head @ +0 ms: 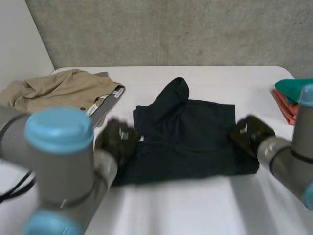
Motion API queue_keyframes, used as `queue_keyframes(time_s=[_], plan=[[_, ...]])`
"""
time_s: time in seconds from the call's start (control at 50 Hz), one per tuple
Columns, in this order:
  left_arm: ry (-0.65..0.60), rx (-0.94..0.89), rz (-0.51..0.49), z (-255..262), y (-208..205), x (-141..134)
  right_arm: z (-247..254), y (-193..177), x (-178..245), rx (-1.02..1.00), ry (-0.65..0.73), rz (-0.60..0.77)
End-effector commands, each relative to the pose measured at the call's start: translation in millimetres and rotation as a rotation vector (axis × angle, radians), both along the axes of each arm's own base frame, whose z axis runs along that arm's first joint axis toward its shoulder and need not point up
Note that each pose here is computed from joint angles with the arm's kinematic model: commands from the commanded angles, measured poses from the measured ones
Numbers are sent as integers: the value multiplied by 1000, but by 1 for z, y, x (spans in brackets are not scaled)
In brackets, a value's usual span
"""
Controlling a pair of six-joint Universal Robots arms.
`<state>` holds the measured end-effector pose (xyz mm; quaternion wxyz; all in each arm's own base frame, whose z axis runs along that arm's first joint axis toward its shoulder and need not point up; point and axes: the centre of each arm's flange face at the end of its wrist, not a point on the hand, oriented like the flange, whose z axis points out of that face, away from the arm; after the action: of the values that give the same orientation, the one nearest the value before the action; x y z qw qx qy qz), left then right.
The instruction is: Fold the laundry.
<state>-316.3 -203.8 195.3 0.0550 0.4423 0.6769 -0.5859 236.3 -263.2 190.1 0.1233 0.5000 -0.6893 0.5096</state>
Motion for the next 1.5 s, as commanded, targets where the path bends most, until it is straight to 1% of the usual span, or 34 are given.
queue_keyframes(time_s=[0.02, 0.04, 0.06, 0.1, 0.12, 0.14, 0.18, 0.2, 0.22, 0.28, 0.32, 0.4, 0.42, 0.48, 0.5, 0.52, 0.56, 0.58, 0.6, 0.66, 0.76, 0.82, 0.88, 0.94, 0.96, 1.02, 1.04, 1.1, 1.12, 1.14, 1.22, 1.3, 1.38, 1.5], plan=[[167, -303, 33, 39, -82, -43, 36, -65, 19, -229, -154, -84], [190, -353, 36, 48, -90, -47, 57, -81, 26, -339, -212, -81], [242, -468, 47, 70, -105, -53, 66, -87, 28, -390, -239, -81], [310, -596, 68, 97, -119, -55, 88, -97, 34, -511, -299, -67], [347, -667, 80, 113, -124, -54, 113, -107, 38, -662, -367, -48], [427, -800, 109, 141, -134, -51, 125, -111, 40, -740, -397, -37], [506, -910, 129, 165, -136, -48, 147, -117, 43, -896, -461, -10], [538, -956, 136, 175, -136, -45, 166, -117, 46, -1027, -518, 18], [603, -1036, 142, 193, -133, -43, 174, -116, 48, -1081, -542, 34], [650, -1063, 137, 204, -127, -40, 184, -109, 59, -1136, -590, 89], [659, -1004, 116, 193, -124, -40, 186, -109, 62, -1131, -603, 100], [624, -886, 103, 162, -122, -38, 162, -118, 63, -1022, -602, 92], [607, -862, 100, 155, -121, -38, 146, -121, 65, -957, -584, 86], [531, -754, 97, 117, -116, -37, 118, -123, 68, -845, -545, 78], [511, -726, 96, 108, -115, -37, 98, -123, 69, -765, -515, 73], [471, -672, 94, 89, -111, -36, 87, -123, 68, -726, -499, 68], [431, -614, 91, 71, -106, -35, 65, -122, 68, -643, -468, 59], [408, -583, 87, 61, -103, -35, 42, -120, 66, -562, -432, 45], [366, -518, 72, 42, -93, -36, 30, -119, 65, -519, -408, 39], [295, -421, 48, 16, -76, -36, -12, -107, 59, -344, -326, 22], [136, -206, 31, -30, -47, -24, -46, -85, 51, -166, -235, 15], [79, -136, 30, -41, -35, -17, -53, -72, 45, -102, -205, 6], [23, -71, 39, -47, -21, -6, -45, -56, 39, -65, -191, 3], [-4, -48, 60, -33, -6, 7, -37, -41, 33, -30, -177, 1], [-15, -37, 61, -31, 0, 10, -34, -29, 29, 4, -159, 0], [-74, 22, 44, -27, 25, 24, -32, -11, 21, 73, -126, -1], [-92, 39, 40, -26, 31, 27, -32, 3, 16, 126, -92, 2], [-172, 130, 11, -22, 62, 44, -30, 28, 5, 211, -16, 19], [-192, 155, -1, -21, 71, 48, -27, 46, -2, 256, 48, 43], [-234, 201, -24, -22, 85, 54, -27, 55, -6, 275, 81, 57], [-320, 280, -71, -28, 113, 64, -28, 78, -20, 327, 181, 98], [-346, 299, -108, -31, 127, 65, -30, 88, -25, 351, 213, 100], [-358, 302, -134, -28, 132, 63, -21, 92, -27, 320, 213, 93], [-288, 247, -106, -17, 110, 49, -19, 89, -26, 304, 208, 90]])
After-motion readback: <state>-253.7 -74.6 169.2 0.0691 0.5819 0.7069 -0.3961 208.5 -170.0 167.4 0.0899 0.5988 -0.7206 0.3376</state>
